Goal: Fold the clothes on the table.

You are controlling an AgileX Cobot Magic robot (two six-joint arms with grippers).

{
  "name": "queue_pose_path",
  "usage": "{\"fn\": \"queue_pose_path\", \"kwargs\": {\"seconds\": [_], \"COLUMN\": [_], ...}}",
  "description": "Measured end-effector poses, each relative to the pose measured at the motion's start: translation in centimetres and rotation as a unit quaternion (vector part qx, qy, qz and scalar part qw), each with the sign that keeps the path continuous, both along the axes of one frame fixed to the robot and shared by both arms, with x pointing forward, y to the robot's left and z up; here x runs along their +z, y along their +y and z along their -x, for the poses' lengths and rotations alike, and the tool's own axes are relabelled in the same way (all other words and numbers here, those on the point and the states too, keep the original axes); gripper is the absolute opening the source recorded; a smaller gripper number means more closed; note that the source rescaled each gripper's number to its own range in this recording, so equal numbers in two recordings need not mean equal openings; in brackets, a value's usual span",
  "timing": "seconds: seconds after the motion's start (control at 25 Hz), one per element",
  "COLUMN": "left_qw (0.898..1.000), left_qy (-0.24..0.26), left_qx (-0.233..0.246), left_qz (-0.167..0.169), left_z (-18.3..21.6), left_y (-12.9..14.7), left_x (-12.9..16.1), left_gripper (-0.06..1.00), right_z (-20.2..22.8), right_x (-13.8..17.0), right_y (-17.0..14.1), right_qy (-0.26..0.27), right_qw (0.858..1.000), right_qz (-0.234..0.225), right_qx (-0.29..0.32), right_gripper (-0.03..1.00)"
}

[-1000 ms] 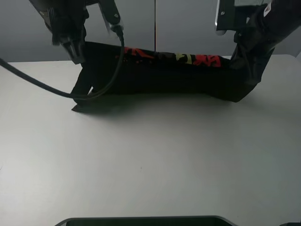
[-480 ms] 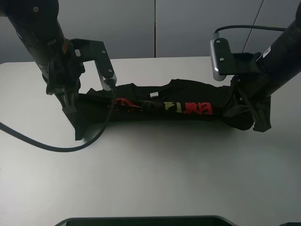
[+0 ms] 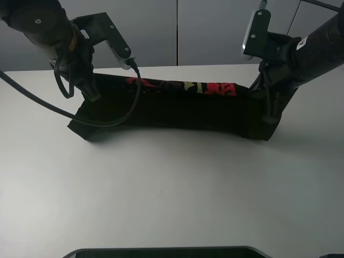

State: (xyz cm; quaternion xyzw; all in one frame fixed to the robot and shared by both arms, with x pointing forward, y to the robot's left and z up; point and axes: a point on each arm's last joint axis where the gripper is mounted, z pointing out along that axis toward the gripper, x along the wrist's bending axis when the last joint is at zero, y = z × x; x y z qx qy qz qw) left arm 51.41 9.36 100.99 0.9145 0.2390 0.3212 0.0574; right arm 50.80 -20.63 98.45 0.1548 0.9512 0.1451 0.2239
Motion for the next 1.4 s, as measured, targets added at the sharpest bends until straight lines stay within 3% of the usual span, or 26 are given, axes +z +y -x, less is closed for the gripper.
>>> {"fn": "queue_pose_path", "kwargs": {"seconds": [0.16, 0.28, 0.56, 0.76, 0.96, 1.04, 1.08, 1.2, 1.24, 1.28, 1.32, 1.4], "left_qw": [1.0, 0.999, 0.996, 0.995, 0.992, 0.99, 0.989, 0.986, 0.985, 0.983, 0.981, 0.976], "left_qy": [-0.015, -0.015, 0.001, 0.007, -0.014, -0.027, -0.032, -0.041, -0.043, -0.044, -0.045, -0.042], "left_qx": [-0.013, 0.006, 0.04, 0.039, 0.029, 0.037, 0.045, 0.062, 0.068, 0.078, 0.088, 0.115], "left_qz": [0.02, 0.045, 0.077, 0.09, 0.12, 0.132, 0.137, 0.148, 0.152, 0.159, 0.166, 0.179], "left_z": [-0.4, -1.2, -3.9, -5.1, -5.6, -5.7, -5.8, -5.9, -6.0, -6.0, -6.0, -6.0], "left_y": [-0.7, -0.5, 0.6, 0.9, 0.4, 0.3, 0.3, 0.4, 0.4, 0.4, 0.5, 0.6], "left_x": [-0.4, -1.1, -4.2, -6.0, -6.1, -5.9, -5.8, -5.7, -5.7, -5.7, -5.7, -5.7], "left_gripper": [0.0, 0.0, 0.0, 0.0, 0.06, 0.13, 0.2, 0.52, 0.68, 0.86, 0.93, 0.97], "right_z": [-0.7, -1.5, -3.7, -4.8, -5.5, -5.9, -6.1, -6.4, -6.4, -6.5, -6.4, -6.2], "right_x": [-0.1, -1.3, -4.1, -5.1, -6.2, -5.9, -5.8, -5.5, -5.5, -5.5, -5.5, -5.7], "right_y": [-0.2, -0.1, 0.6, 0.6, -0.8, -1.3, -1.4, -1.6, -1.6, -1.7, -1.7, -1.8], "right_qy": [-0.033, -0.031, -0.058, -0.081, -0.073, -0.085, -0.094, -0.104, -0.103, -0.1, -0.094, -0.072], "right_qw": [0.999, 0.999, 0.994, 0.988, 0.98, 0.971, 0.966, 0.953, 0.948, 0.942, 0.937, 0.924], "right_qz": [0.015, 0.013, -0.043, -0.073, -0.089, -0.113, -0.126, -0.152, -0.163, -0.172, -0.179, -0.196], "right_qx": [-0.009, -0.026, -0.085, -0.11, -0.159, -0.191, -0.206, -0.24, -0.255, -0.271, -0.284, -0.319], "right_gripper": [0.0, 0.0, 0.0, 0.0, 0.1, 0.21, 0.32, 0.78, 0.91, 0.95, 0.98, 1.0]}}
